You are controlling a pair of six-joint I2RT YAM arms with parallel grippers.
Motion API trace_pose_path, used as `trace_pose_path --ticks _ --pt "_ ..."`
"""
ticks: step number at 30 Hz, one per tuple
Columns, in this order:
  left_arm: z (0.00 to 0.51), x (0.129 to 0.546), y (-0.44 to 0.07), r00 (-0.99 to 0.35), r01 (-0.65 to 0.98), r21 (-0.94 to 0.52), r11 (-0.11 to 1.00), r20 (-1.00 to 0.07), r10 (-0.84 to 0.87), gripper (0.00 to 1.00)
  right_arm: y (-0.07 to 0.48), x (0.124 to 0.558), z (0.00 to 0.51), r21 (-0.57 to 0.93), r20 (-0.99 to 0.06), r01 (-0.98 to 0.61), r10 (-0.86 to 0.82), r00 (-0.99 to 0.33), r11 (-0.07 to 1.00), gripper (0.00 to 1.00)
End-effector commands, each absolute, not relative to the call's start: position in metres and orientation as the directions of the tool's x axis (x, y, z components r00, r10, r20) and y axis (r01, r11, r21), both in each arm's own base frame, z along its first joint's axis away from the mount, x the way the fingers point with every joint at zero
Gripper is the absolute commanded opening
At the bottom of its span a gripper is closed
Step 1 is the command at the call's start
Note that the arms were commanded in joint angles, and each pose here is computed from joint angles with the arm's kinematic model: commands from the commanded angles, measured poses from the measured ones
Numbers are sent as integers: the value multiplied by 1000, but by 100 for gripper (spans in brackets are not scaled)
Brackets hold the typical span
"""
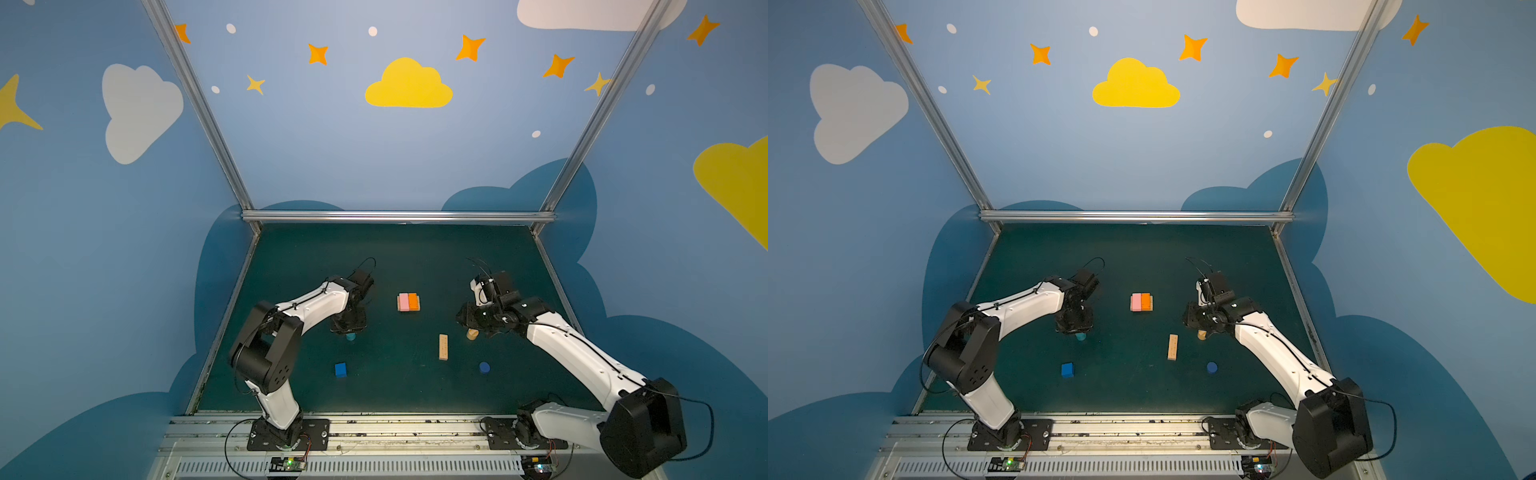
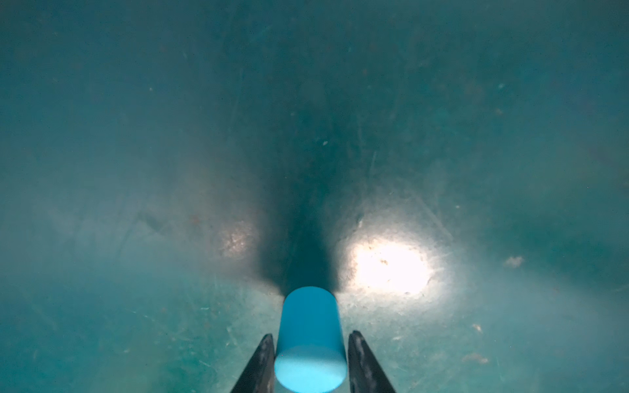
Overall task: Build the wood block tower
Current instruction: 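Close the left gripper on the teal cylinder and lift it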
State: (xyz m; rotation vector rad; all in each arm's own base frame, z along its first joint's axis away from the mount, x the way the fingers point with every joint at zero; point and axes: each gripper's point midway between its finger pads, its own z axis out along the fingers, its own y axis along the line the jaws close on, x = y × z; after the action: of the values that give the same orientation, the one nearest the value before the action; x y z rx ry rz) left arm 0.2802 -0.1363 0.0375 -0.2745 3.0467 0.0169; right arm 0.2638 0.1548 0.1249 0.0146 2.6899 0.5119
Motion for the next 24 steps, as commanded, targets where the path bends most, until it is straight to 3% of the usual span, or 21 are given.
trace_pose_path --ticks 1,9,24 --pt "40 277 -133 -977 -195 3 981 -83 -194 35 154 263 121 357 -374 -52 91 -923 933 46" --pt "39 277 -134 -978 -194 -4 981 -83 -194 39 154 263 120 355 -373 -51 91 -923 934 46" --pt "39 274 -140 -981 -176 -33 984 -81 -178 38 156 263 119 371 -372 -52 97 -923 927 46"
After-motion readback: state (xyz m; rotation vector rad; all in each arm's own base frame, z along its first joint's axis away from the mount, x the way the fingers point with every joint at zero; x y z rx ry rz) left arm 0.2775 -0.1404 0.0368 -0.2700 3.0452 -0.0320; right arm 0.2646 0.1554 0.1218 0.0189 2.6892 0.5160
